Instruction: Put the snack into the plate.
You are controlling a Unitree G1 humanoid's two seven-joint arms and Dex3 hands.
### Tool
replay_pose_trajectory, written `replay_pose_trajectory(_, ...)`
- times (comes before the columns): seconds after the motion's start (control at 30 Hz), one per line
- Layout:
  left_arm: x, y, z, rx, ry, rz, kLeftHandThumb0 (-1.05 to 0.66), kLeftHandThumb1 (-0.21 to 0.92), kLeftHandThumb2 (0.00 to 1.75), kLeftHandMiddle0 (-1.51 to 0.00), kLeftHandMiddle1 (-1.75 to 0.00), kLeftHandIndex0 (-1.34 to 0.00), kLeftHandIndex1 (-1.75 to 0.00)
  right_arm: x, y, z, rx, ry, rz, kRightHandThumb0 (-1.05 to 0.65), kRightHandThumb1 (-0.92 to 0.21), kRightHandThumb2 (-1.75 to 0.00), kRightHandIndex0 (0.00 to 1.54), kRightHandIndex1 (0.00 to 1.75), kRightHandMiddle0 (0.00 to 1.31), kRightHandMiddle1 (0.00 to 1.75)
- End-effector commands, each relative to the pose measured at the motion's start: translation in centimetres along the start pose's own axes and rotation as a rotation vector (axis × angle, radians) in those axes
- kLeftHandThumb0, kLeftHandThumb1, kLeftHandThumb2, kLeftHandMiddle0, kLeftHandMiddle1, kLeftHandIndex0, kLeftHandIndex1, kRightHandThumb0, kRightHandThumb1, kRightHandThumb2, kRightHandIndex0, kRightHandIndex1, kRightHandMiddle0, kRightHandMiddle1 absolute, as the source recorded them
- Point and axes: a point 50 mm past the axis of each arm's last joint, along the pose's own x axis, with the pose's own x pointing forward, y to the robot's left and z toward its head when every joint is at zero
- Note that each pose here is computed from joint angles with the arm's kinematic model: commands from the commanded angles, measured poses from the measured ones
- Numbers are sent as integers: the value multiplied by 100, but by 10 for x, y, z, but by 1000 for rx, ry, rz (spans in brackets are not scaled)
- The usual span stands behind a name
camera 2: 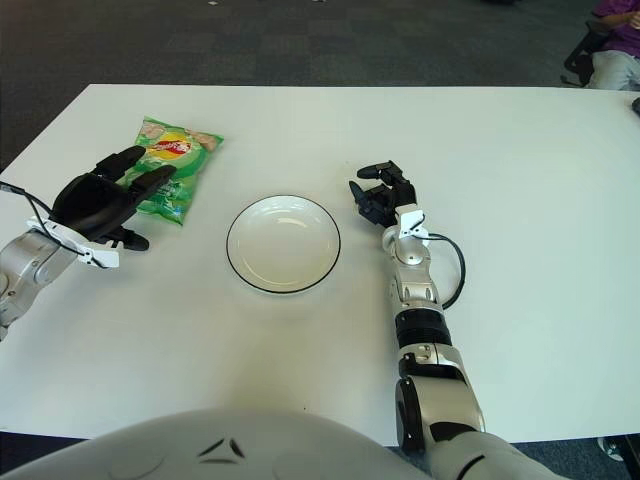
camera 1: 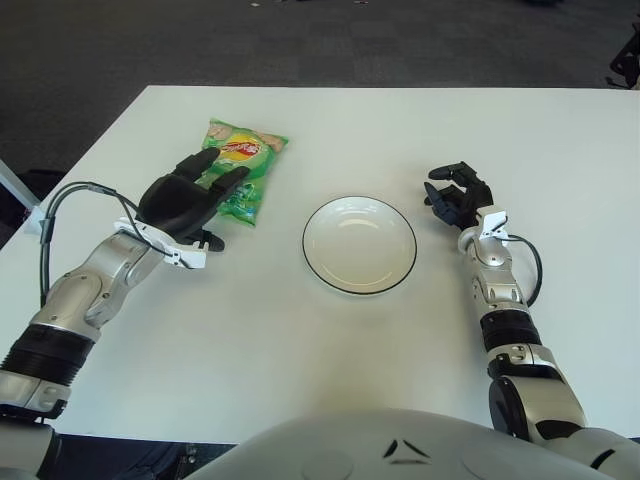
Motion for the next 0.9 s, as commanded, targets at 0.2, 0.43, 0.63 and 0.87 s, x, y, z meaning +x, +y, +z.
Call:
replay_pose_trajectory(0.2,0,-8,-9,25,56,3,-57,76,0,0,0,-11,0,1,-4,1,-4,-13,-4,-1,-74,-48,67,137,50,123)
replay_pose_trajectory(0.43,9,-32,-15,72,127,179,-44,75,0,0,0,-11,0,2,-5,0,-4,-15,-4,-1,-74,-48,67,138,51,123)
replay_pose_trajectory(0.63,15,-41,-16,84,137,309,-34,75,0,0,0,-11,0,2,-6,0,-6,-15,-3,-1,-74,-48,67,138,51,123)
replay_pose_trajectory(0.87,20,-46,-14,71,184,408,-33,76,0,0,0,-12,-1,2,-7,-1,-6,-18,-1,-1,-74,-48,66,138,51,122)
